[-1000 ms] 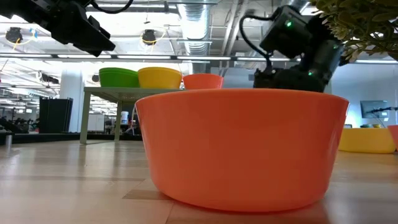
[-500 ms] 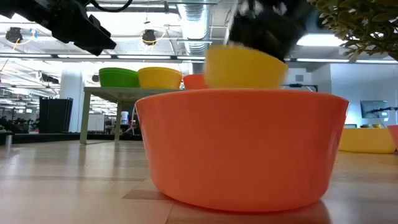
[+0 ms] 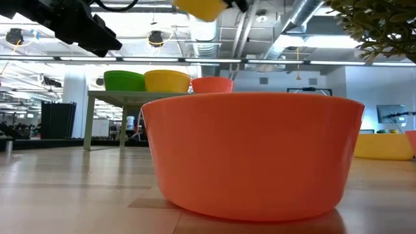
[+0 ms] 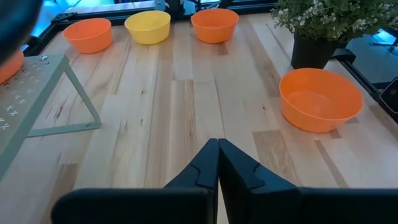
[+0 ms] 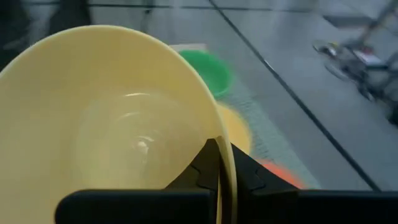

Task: Pick & Place Mini bowls
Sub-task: Stack the yellow bowl on top of the yellow bowl on the shelf

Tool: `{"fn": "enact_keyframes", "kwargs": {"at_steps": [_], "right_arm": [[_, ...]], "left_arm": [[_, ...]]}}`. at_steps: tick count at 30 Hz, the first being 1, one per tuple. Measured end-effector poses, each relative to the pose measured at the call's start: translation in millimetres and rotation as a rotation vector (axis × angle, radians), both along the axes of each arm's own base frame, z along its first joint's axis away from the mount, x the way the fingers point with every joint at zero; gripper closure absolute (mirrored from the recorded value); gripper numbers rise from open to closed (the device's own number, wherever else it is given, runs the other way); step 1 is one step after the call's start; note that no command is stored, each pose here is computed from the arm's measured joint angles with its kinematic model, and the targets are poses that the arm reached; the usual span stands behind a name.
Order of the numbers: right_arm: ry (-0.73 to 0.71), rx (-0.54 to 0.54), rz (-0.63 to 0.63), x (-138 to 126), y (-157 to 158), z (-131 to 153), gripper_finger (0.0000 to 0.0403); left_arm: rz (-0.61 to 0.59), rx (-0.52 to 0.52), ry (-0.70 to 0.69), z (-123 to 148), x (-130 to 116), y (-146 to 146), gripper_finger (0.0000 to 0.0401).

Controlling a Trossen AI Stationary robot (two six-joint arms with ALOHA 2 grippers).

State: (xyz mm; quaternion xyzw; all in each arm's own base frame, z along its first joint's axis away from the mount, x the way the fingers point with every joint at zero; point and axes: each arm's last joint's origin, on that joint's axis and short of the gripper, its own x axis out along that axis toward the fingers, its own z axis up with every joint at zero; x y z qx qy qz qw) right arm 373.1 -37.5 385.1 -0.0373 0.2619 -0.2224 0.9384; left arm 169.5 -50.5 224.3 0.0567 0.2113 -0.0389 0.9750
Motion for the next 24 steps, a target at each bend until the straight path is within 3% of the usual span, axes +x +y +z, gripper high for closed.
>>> {"fn": "enact_keyframes", "kwargs": {"at_steps": [5,12,18,24], "right_arm": [[0.172,0.074,-0.034,32.6,-40.4,-9.7,0.0401],[0.175,0.165,-0.027,66.3,-88.2,-10.2,0.0402],[0.183,0.282,-0.018,61.5,-115.7,-27.1,0.0402],[0.177,0.285,-0.016,73.9,-121.7,-43.2,0.0402]], "left_arm": [[-0.001,0.001,-0.011,0.4,1.3,-0.4,0.0394],[0.004,0.007,-0.009,0.1,1.4,-0.2,0.0395],[0.006,0.008,-0.009,0.1,1.3,-0.1,0.0392],[0.008,0.009,-0.009,0.1,1.3,-0.1,0.0394]]}}
